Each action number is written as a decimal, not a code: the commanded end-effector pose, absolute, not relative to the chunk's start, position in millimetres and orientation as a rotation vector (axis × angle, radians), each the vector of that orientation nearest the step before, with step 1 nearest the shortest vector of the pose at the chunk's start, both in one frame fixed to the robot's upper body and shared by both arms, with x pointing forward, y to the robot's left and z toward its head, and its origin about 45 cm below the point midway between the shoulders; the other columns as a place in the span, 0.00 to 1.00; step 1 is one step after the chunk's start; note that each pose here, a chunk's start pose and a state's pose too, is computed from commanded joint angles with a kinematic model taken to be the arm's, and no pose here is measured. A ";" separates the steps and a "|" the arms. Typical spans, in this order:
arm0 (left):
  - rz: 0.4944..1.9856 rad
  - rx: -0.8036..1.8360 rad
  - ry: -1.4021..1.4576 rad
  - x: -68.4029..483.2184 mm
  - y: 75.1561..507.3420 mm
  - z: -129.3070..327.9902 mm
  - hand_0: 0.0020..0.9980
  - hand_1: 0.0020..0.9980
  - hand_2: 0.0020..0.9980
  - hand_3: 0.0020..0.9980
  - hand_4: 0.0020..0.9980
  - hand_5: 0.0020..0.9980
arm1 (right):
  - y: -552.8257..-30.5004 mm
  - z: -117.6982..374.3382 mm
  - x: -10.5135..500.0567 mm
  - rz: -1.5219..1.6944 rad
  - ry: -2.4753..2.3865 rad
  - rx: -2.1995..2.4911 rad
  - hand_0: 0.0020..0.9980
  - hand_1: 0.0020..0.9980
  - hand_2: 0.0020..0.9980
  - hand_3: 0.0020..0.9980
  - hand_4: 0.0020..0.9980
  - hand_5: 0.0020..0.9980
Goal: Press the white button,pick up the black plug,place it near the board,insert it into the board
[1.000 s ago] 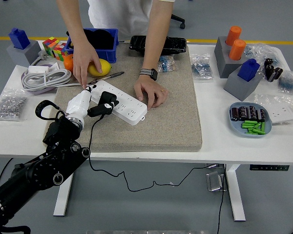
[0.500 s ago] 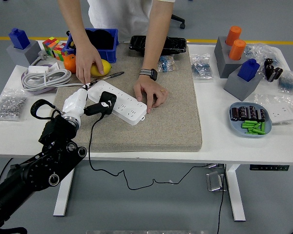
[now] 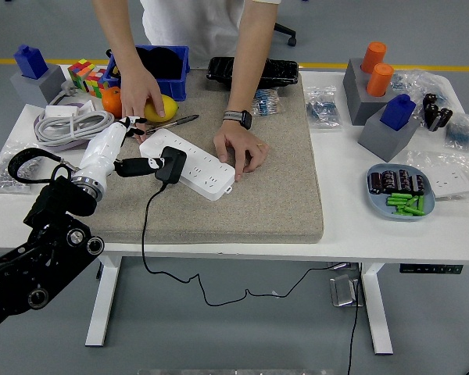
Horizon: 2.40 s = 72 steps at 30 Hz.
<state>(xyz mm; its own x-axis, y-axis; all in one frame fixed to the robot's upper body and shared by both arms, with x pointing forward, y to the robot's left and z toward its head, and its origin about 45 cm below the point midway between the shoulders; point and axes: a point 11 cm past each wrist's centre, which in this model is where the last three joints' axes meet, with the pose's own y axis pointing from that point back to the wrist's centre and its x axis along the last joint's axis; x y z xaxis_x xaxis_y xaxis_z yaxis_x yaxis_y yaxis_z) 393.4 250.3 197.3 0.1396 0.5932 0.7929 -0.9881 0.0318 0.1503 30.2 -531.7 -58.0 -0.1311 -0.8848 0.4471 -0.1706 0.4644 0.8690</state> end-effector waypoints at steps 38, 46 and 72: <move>1.118 0.840 -0.735 401.7 235.2 176.8 0.82 0.77 0.69 0.63 0.66 0.00 | -533.3 -56.6 35.1 -0.792 -1.615 0.944 0.82 0.70 0.69 0.65 0.78 0.41; 1.100 0.849 -0.750 406.2 232.2 172.8 0.82 0.77 0.69 0.63 0.66 0.00 | -532.7 -57.0 34.7 -0.791 -1.617 0.945 0.82 0.70 0.69 0.65 0.78 0.41; 1.081 0.851 -0.744 414.6 223.4 164.8 0.82 0.77 0.69 0.63 0.67 0.00 | -531.5 -57.8 33.6 -0.796 -1.626 0.943 0.81 0.69 0.69 0.65 0.78 0.41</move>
<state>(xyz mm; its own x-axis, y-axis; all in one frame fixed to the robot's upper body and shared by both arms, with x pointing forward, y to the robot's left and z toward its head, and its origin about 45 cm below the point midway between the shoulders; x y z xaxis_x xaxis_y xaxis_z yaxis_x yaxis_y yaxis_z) 414.6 223.4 164.8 0.3008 0.4340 0.8492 -0.9483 0.2310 0.2178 33.6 -531.5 -57.8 -0.1429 -0.8824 0.4482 -0.1871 0.4688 0.8633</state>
